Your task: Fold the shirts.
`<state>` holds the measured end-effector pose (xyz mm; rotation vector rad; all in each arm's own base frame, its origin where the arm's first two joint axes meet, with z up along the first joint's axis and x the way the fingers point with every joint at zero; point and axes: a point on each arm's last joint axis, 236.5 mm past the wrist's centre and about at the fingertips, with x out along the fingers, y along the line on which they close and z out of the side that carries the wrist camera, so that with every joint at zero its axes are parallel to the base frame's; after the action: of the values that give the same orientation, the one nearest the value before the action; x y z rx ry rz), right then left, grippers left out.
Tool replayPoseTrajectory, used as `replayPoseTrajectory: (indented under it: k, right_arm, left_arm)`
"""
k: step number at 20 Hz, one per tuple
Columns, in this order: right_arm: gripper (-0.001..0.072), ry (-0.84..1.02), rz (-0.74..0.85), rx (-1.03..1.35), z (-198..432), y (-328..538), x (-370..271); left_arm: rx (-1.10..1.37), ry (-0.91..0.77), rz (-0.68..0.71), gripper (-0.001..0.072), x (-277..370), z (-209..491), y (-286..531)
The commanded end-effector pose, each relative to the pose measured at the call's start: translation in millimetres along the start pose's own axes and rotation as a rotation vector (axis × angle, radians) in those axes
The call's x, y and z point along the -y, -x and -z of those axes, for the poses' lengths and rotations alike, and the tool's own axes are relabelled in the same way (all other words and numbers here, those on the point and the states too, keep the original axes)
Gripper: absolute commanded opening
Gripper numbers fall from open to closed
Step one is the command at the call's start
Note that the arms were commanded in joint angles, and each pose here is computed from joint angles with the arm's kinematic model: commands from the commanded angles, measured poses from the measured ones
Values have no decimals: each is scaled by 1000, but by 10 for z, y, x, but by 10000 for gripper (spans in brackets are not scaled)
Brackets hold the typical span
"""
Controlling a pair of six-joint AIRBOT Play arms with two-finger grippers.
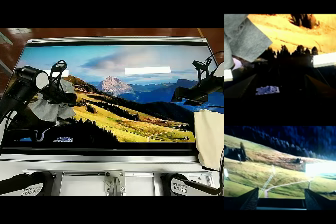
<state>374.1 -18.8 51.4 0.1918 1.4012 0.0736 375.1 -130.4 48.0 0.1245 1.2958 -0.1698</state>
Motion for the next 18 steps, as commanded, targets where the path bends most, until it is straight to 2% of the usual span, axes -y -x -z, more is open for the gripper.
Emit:
replayPoseTrajectory:
  k: [1, 18]
  right_arm:
    - [678, 0, -1, -1, 1, -3, -2]
    - [678, -3, -32, 11, -28, -2, -76]
  left_arm:
    - [-1, 1, 0, 704, -3, 1, -3]
    - [-3, 9, 17, 704, 39, 7, -2]
